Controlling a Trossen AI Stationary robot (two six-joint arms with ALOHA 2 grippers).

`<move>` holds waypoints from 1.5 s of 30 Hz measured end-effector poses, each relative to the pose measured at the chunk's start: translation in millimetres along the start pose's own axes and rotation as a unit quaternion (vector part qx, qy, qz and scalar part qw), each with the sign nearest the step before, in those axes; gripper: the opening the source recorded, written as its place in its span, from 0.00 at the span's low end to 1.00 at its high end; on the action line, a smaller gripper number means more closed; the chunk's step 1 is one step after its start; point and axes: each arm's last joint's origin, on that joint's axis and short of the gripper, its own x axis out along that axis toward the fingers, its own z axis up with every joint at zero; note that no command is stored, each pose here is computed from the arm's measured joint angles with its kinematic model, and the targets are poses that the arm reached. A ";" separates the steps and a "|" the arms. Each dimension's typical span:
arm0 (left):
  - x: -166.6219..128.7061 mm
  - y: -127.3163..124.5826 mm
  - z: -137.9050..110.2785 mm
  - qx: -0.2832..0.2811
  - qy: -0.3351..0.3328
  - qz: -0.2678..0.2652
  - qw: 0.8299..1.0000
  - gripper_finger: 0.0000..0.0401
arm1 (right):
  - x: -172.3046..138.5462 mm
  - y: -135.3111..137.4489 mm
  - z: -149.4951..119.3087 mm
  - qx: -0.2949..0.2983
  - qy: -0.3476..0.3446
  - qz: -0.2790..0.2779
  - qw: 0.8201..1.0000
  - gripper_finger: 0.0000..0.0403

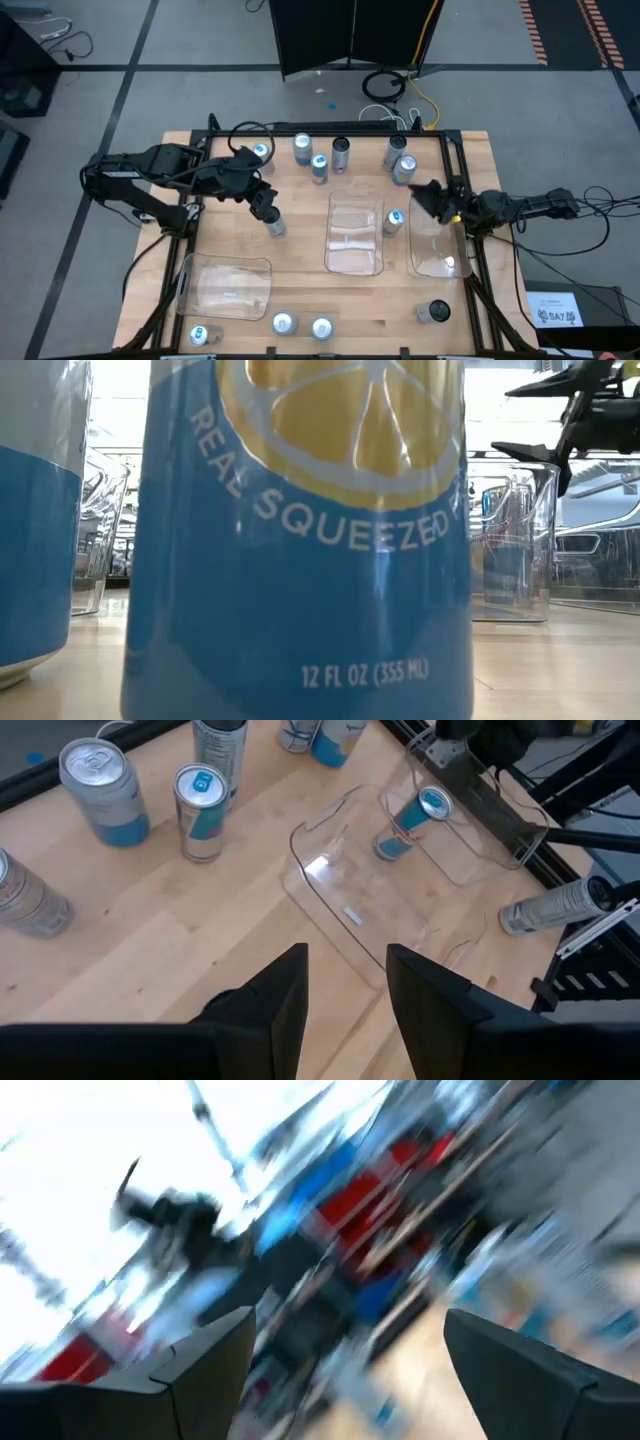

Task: Sort soda cans
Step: Put the middle right blue soda can into the middle transparent bin

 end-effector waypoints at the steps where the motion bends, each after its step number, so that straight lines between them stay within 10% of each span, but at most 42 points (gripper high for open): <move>1: 0.1 0.0 0.1 0.000 0.000 0.000 1.000 0.36 | -0.1 0.2 3.1 0.002 -0.028 -0.017 0.999 0.79; 7: 0.7 -0.9 -0.6 0.067 -0.006 0.003 0.998 0.36 | 1.4 18.0 27.2 -0.030 -0.087 -0.023 0.995 0.79; 13: 17.0 -2.3 -10.6 0.144 -0.046 0.056 0.987 0.36 | 22.1 66.5 68.3 -0.169 0.037 -0.106 0.979 0.79; 20: 68.2 -3.4 -33.9 0.181 -0.061 0.023 0.981 0.36 | 69.6 123.3 91.9 -0.245 0.275 -0.241 0.898 0.79; 30: 79.0 33.2 -57.7 0.143 -0.104 -0.058 0.982 0.36 | 126.4 133.8 82.5 -0.229 0.557 -0.358 0.713 0.79; 45: 38.6 56.2 -79.3 0.135 -0.144 -0.127 0.972 0.36 | 137.9 89.4 32.7 -0.212 0.640 -0.318 0.667 0.79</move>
